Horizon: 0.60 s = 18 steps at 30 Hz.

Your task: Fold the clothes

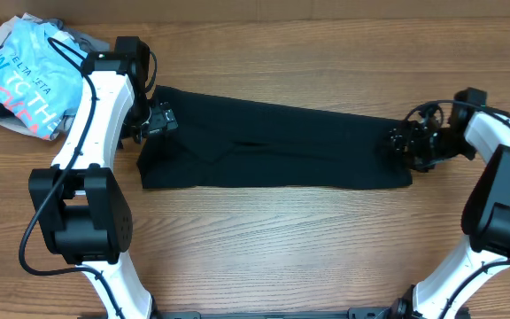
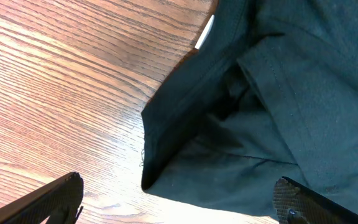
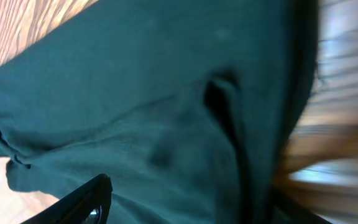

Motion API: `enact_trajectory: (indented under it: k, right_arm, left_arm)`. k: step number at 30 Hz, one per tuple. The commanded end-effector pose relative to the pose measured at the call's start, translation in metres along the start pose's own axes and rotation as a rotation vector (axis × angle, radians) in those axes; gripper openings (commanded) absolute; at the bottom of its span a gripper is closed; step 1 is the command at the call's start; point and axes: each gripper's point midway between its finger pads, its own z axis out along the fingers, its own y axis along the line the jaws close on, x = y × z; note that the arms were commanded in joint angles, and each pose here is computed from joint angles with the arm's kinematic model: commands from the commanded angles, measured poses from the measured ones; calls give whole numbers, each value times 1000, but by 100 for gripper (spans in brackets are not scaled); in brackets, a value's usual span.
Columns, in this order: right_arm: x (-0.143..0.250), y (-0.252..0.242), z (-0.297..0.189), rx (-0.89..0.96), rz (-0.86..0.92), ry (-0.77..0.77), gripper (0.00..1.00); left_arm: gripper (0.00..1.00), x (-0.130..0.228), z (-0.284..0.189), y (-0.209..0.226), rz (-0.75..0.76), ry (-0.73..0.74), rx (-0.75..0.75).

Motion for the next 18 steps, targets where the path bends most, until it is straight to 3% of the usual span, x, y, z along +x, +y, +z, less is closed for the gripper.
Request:
enact_trajectory:
  k: [1,8,18]
  right_arm:
    - [29,-23,37,108,32,116,64]
    - [26,-36,37,213,76,94,5]
    - [7,-61,5,286,217,30,4]
  left_arm:
    - [100,-6,-1,3,-29,-13,-8]
    - [100,-5,-1,3,-29,-12,-9]
    - [100,-4,1,3,-28,-5,-12]
